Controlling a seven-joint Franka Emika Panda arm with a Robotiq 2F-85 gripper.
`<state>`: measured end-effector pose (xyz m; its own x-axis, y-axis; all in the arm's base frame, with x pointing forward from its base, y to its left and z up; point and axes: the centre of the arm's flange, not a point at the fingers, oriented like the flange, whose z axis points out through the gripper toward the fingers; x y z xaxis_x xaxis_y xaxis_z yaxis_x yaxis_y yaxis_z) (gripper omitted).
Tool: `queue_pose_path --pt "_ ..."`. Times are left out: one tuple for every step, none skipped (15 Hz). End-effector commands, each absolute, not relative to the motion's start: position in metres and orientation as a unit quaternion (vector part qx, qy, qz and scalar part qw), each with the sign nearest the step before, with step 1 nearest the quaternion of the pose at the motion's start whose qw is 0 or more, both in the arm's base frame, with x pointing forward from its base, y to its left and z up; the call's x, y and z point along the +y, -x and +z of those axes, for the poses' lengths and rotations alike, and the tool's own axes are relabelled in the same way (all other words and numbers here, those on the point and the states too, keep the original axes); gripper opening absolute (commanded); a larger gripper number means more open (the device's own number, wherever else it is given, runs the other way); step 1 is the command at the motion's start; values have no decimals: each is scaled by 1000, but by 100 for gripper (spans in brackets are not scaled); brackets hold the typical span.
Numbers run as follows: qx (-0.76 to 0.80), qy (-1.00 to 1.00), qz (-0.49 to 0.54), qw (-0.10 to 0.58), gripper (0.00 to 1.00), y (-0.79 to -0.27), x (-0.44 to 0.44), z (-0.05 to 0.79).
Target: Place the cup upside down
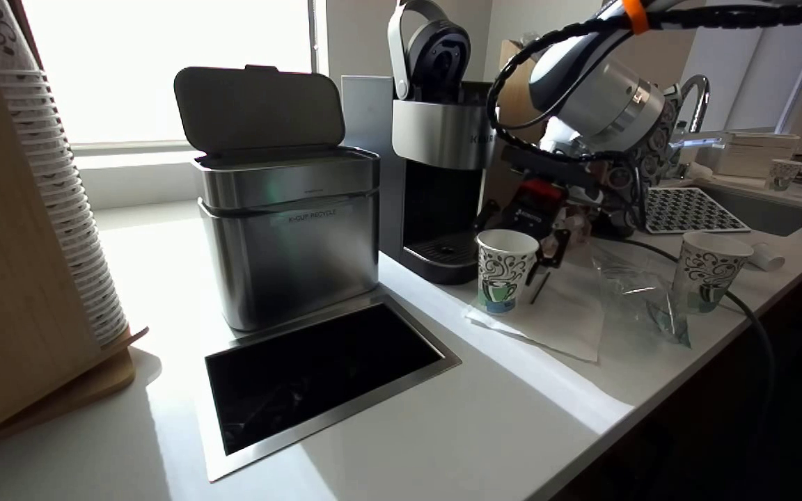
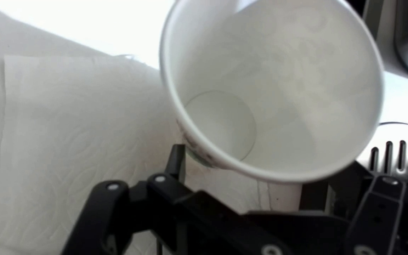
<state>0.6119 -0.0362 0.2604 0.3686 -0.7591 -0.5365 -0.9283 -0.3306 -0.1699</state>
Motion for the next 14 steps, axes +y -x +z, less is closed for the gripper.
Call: queue_pose_path --pt "527 791 199 239 100 -617 -41 259" --pt "525 793 198 236 100 -616 -41 260" --pt "523 796 198 232 100 -615 -41 262" --pt "522 798 198 228 100 -614 -41 262" --pt "519 801 198 222 100 -612 -40 263" --pt "516 804 200 217 100 -610 -39 263" --pt "513 806 203 215 100 -609 -38 263" --pt "511 806 206 216 100 -607 -36 262" --pt "509 806 209 217 100 -607 -35 262" --pt "508 806 211 219 100 -607 -34 262" --pt "506 807 213 219 100 -606 -34 262" --pt "503 808 213 219 100 -606 -33 262" --pt "502 809 214 219 100 -606 -32 261" --pt "501 809 215 219 100 -606 -32 261"
